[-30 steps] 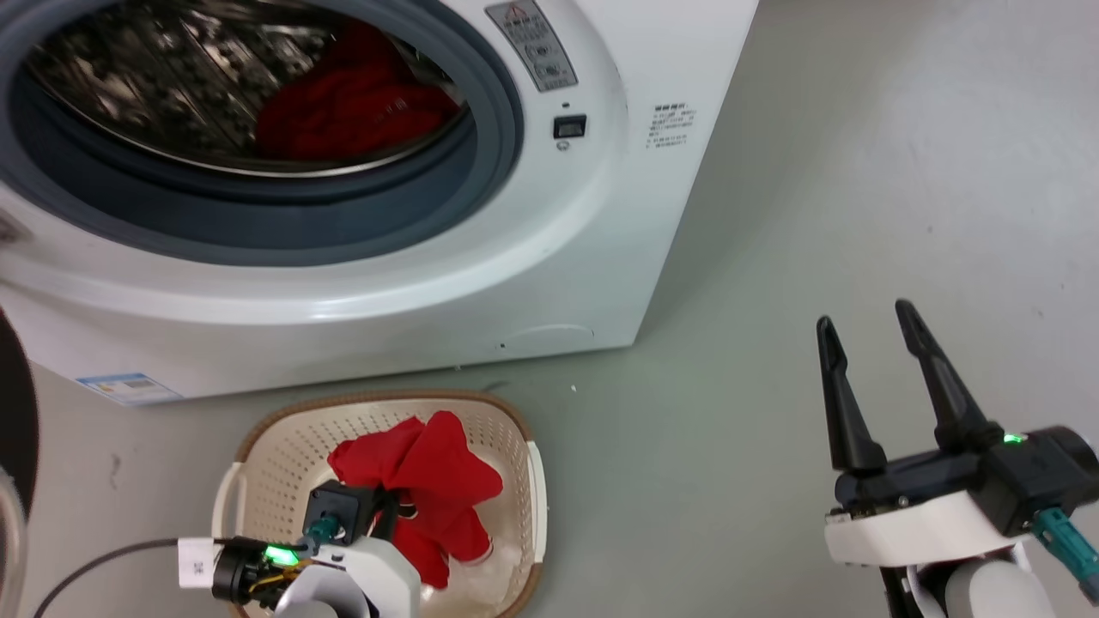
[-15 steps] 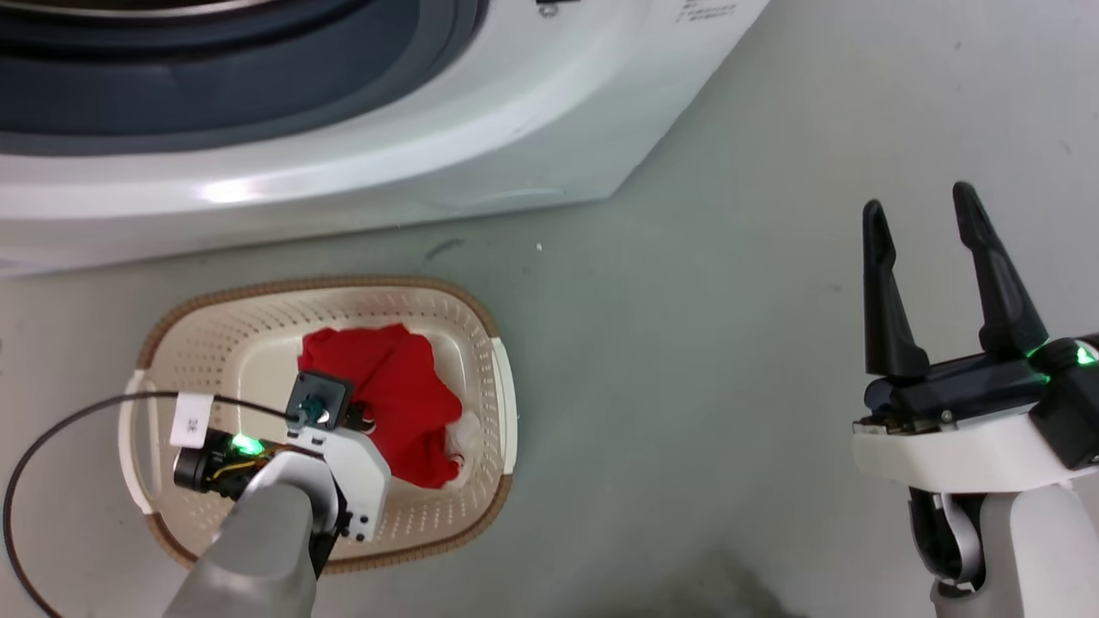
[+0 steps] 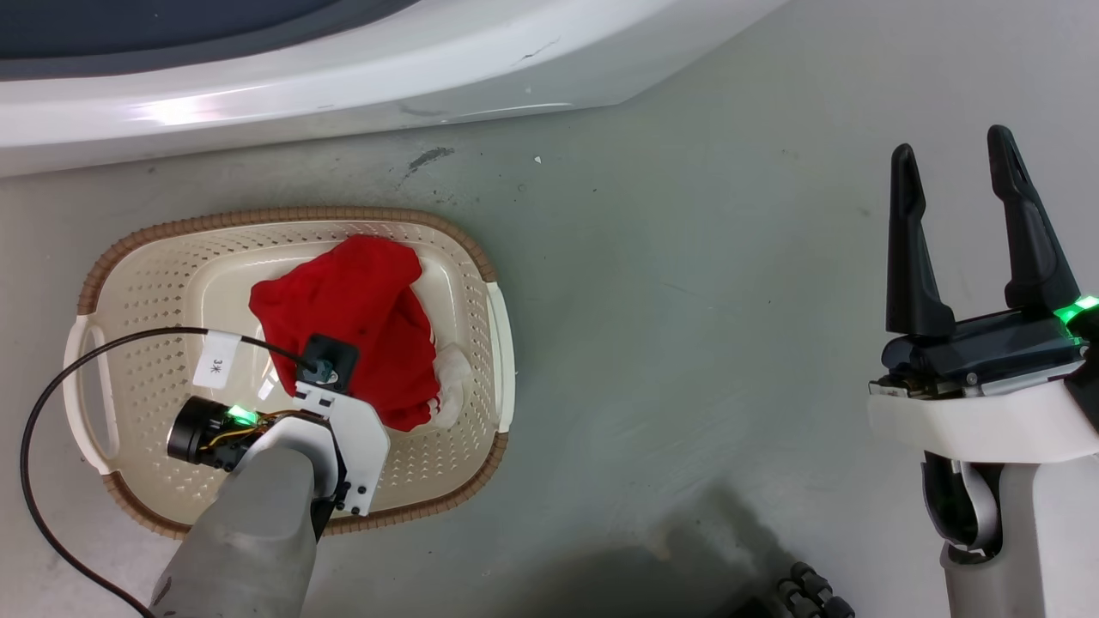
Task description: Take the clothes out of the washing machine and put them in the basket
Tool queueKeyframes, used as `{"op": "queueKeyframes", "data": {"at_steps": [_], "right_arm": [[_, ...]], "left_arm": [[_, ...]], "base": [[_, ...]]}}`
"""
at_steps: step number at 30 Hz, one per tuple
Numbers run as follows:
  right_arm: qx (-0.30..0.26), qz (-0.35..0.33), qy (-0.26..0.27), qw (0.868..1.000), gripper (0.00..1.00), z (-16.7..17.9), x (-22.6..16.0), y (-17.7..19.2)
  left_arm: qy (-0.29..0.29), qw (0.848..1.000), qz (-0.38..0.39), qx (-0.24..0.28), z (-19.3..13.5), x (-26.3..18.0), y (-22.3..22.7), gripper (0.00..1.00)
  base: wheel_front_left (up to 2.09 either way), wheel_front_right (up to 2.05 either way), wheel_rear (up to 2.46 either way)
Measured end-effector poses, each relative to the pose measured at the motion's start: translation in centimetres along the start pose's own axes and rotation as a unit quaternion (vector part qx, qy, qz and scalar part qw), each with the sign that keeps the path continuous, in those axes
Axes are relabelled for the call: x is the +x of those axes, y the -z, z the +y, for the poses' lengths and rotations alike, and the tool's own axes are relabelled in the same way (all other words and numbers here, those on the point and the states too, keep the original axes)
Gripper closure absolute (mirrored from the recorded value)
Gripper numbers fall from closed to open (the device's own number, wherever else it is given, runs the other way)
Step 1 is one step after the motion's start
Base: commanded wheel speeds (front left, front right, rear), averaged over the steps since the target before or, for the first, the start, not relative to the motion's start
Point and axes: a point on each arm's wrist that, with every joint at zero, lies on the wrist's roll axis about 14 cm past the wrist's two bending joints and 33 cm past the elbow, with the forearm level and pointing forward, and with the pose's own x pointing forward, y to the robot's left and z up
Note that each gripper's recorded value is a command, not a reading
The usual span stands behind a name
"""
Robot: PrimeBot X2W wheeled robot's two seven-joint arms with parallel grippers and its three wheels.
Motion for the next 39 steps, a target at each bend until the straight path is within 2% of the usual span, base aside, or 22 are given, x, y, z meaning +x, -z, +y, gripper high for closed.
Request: {"op": "queueKeyframes", "data": {"at_steps": [1, 2, 3, 8, 17, 21, 29, 39], "right_arm": [[0.000, 0.000, 0.000, 1.000, 0.00, 0.0, 0.0, 0.0], [0.000, 0.000, 0.000, 1.000, 0.00, 0.0, 0.0, -0.1], [0.000, -0.001, 0.001, 1.000, 0.00, 0.0, 0.0, -0.1], [0.002, -0.011, 0.001, 1.000, 0.00, 0.0, -0.3, -1.1], [0.005, -0.029, -0.008, 1.000, 0.00, 1.0, -2.6, -4.0], [0.005, -0.037, -0.012, 0.999, 0.00, 1.4, -4.3, -5.4], [0.008, -0.062, -0.026, 0.998, 0.00, 2.7, -6.9, -7.9], [0.012, -0.088, -0.037, 0.995, 0.00, 3.6, -10.1, -10.1]], "left_arm": [[0.000, 1.000, 0.006, -0.001, 0.0, 0.0, 0.1, 1.00], [0.000, 1.000, 0.012, -0.005, 0.0, 0.0, 0.2, 0.90], [0.000, 1.000, 0.014, -0.003, 0.0, -0.1, 0.3, 0.00], [-0.003, 1.000, 0.000, -0.009, -0.3, -1.1, -0.3, 0.00], [-0.022, 0.995, -0.090, -0.034, -1.2, -5.5, -2.8, 0.00], [-0.040, 0.988, -0.136, -0.056, -1.2, -8.1, -4.3, 0.00], [-0.085, 0.957, -0.265, -0.078, -0.4, -14.5, -8.0, 0.00], [-0.148, 0.899, -0.397, -0.109, 1.0, -23.3, -10.1, 0.00]], "base": [[0.00, 0.00, 0.00], [0.00, 0.00, 0.00], [0.00, 0.00, 0.00], [0.00, 0.00, 0.00], [0.00, 0.00, 0.00], [0.00, 0.00, 0.00], [0.00, 0.00, 0.00], [0.00, 0.00, 0.00]]}}
